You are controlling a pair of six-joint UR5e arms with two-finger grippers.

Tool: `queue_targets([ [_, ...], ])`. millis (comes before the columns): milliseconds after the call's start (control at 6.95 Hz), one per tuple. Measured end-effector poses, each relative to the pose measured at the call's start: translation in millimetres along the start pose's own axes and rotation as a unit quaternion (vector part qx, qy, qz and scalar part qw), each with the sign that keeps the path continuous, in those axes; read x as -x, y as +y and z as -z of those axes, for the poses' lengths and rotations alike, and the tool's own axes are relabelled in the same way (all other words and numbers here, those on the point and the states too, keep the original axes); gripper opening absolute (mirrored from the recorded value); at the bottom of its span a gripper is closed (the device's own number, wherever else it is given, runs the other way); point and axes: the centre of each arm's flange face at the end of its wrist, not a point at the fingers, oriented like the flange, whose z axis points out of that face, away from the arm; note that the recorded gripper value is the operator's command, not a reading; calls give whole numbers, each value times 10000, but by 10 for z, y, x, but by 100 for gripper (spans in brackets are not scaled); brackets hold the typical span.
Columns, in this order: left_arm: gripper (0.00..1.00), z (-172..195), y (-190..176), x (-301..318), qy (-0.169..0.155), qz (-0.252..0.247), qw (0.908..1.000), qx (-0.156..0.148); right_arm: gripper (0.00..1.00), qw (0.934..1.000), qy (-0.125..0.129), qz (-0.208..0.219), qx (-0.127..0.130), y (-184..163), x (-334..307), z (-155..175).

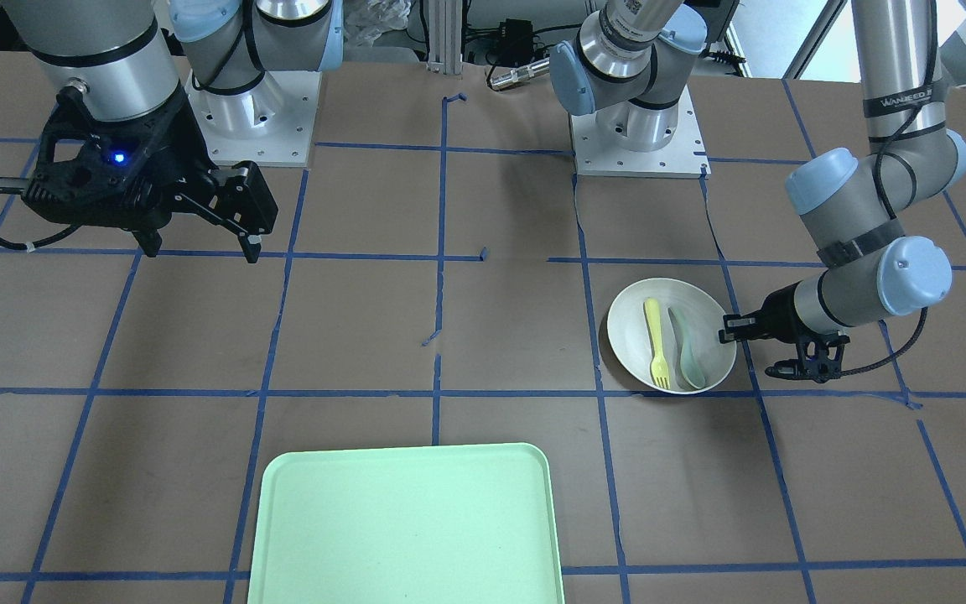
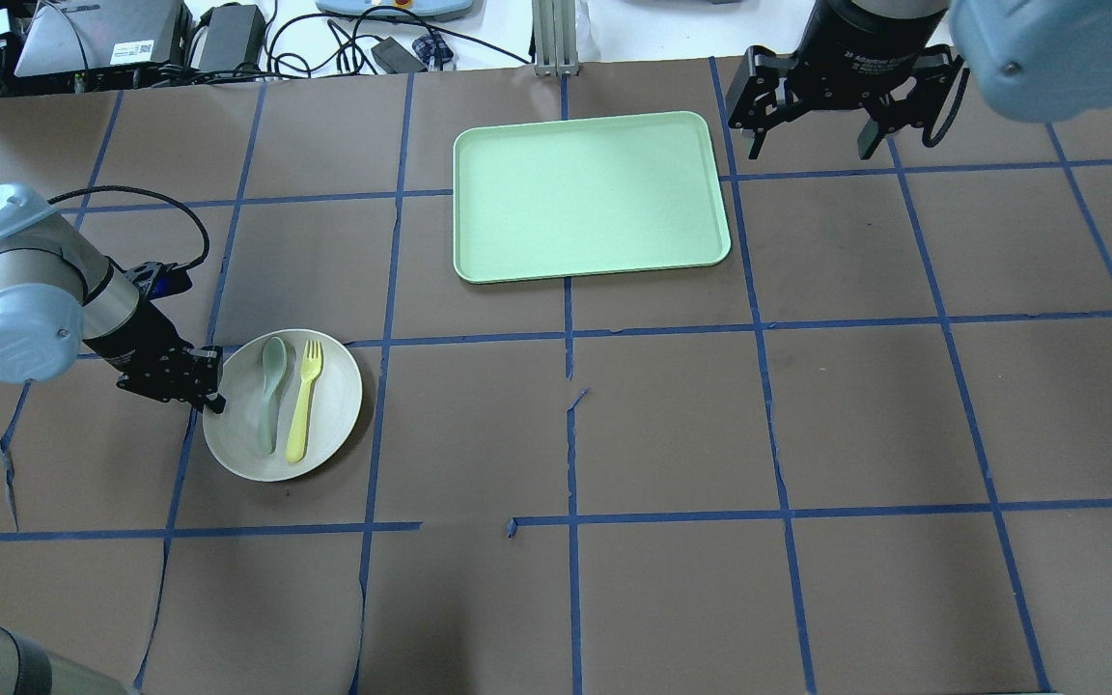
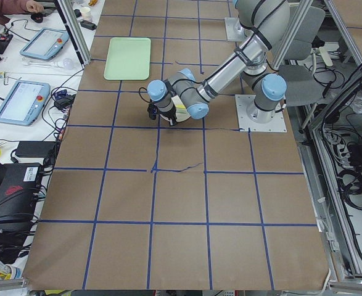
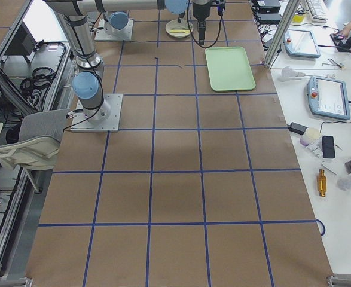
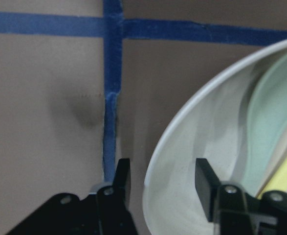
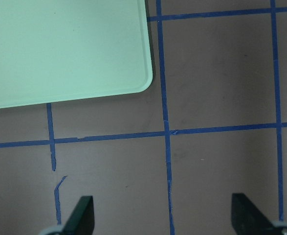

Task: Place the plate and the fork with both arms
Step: 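Close the left gripper on the white plate's rim and lift it, then carry the plate with the left gripper and lower it onto the green tray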

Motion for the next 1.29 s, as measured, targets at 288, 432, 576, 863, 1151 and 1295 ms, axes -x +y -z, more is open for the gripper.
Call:
queue_targets([
  [288, 0, 55, -11, 9, -4, -3, 10000, -48, 100, 10000, -4, 0, -3, -1, 1, 1],
  [432, 0, 114, -30, 10, 10, 11, 10000, -66, 100, 10000, -5, 0, -4, -1, 1, 1],
  [576, 0, 225, -84, 15, 88, 35, 9999, -46, 100, 10000, -5, 0, -4, -1, 1, 1],
  [863, 0, 655, -307, 46, 282, 97, 9995, -60, 100, 10000, -5, 0, -4, -1, 1, 1],
  [1151, 0, 1113, -554, 70, 430, 107, 9986, -280, 100, 10000, -3, 0, -4, -1, 1, 1],
  [1295, 0, 1267, -713, 73, 514, 92, 9977, -439, 100, 10000, 0, 0, -3, -1, 0, 1],
])
